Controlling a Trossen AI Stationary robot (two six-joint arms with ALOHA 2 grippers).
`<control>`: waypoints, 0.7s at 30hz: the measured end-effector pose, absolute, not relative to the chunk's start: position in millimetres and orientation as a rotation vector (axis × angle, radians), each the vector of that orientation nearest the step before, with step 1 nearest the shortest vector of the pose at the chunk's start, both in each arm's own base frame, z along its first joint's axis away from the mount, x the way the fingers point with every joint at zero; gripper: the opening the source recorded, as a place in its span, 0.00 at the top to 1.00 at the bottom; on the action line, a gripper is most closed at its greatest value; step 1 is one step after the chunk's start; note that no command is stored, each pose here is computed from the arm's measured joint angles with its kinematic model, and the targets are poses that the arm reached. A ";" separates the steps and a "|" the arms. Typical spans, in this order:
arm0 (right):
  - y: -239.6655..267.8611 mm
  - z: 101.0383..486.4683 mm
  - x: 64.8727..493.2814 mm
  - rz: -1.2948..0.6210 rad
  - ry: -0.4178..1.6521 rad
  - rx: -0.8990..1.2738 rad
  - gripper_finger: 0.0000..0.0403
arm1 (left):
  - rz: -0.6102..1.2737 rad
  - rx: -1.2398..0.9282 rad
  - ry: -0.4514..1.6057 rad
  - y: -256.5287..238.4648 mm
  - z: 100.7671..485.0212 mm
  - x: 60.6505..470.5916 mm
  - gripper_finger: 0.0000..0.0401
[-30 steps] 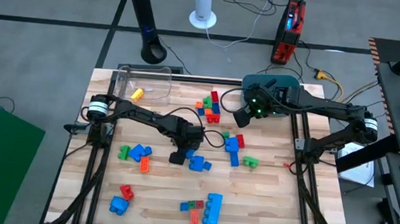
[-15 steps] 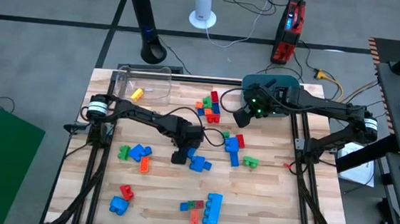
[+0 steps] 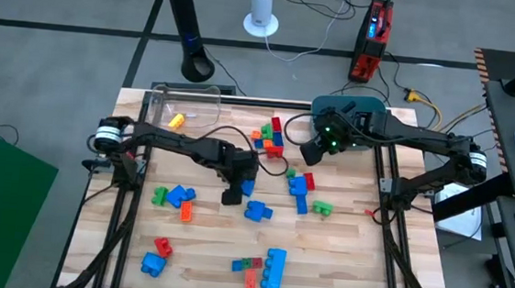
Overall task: Sort blocks by size
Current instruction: Put the big blue game piece into the blue bin
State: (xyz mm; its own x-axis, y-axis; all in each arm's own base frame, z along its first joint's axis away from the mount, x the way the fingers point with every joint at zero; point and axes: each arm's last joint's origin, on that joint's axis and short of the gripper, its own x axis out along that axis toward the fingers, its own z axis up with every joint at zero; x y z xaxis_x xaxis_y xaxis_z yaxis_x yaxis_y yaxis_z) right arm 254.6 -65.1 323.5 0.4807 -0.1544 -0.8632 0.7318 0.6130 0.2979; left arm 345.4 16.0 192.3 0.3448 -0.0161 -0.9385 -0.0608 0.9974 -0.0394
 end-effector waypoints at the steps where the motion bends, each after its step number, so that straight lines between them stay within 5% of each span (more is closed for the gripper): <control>1: -64.6 323.5 254.9 -0.598 0.915 0.753 0.28 | 0.046 -0.068 1.206 16.4 196.7 344.1 0.31; 21: -60.0 346.3 286.0 -0.368 0.553 0.988 0.19 | 0.354 -0.144 0.635 31.3 293.8 330.4 0.31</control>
State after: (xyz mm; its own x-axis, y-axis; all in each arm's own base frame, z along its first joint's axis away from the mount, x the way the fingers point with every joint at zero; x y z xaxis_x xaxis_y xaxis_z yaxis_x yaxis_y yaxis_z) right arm 286.0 -60.0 346.3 0.8040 -0.0447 -0.5930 0.5297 0.5071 0.6799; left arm 330.4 31.3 293.8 0.7475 0.2790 -0.6028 -0.3663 0.9302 -0.0237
